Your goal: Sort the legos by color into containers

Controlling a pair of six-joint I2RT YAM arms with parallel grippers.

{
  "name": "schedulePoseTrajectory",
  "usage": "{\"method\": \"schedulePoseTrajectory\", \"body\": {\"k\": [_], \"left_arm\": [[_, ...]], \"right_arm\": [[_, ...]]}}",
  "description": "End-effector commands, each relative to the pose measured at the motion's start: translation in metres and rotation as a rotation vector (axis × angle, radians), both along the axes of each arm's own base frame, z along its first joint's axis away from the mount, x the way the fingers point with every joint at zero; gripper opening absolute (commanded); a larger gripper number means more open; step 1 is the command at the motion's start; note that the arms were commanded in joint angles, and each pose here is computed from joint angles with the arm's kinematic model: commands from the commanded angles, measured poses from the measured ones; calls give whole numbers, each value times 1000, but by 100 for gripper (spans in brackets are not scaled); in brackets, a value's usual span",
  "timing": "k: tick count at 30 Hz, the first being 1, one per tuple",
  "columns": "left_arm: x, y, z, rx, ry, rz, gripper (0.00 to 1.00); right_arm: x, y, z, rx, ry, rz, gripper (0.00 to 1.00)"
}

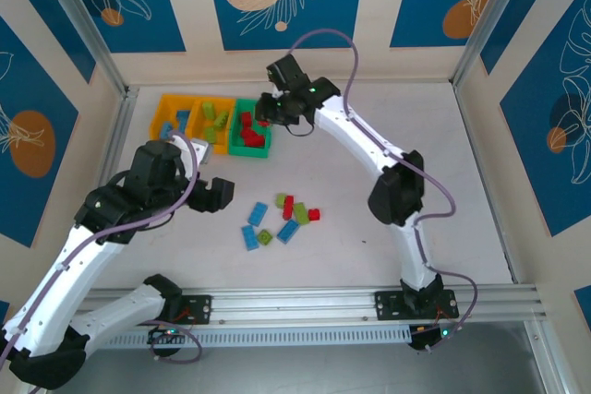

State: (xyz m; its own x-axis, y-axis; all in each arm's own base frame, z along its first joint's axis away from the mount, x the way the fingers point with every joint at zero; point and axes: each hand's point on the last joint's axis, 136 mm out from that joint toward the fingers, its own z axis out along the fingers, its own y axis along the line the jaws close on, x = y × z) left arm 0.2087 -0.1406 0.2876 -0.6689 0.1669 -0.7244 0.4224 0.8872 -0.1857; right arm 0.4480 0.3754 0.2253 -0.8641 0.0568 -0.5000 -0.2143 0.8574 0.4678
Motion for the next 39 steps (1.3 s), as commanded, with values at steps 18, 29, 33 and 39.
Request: {"method": "schedulePoseTrajectory", "body": {"k": [18,29,33,39], "left_arm": [[-3,-19,-75,0,318,49,91],[17,-47,-168,206,535,90,93],[31,-53,-198,276,536,100,96],[31,-80,-251,265,683,39,92]], "right_arm": [[0,-21,44,73,6,188,71],[-161,-149,48,37,155,17,78],[-194,-189,45,34,81,-91,85],[-218,-229,46,14,50,-179,90]]}}
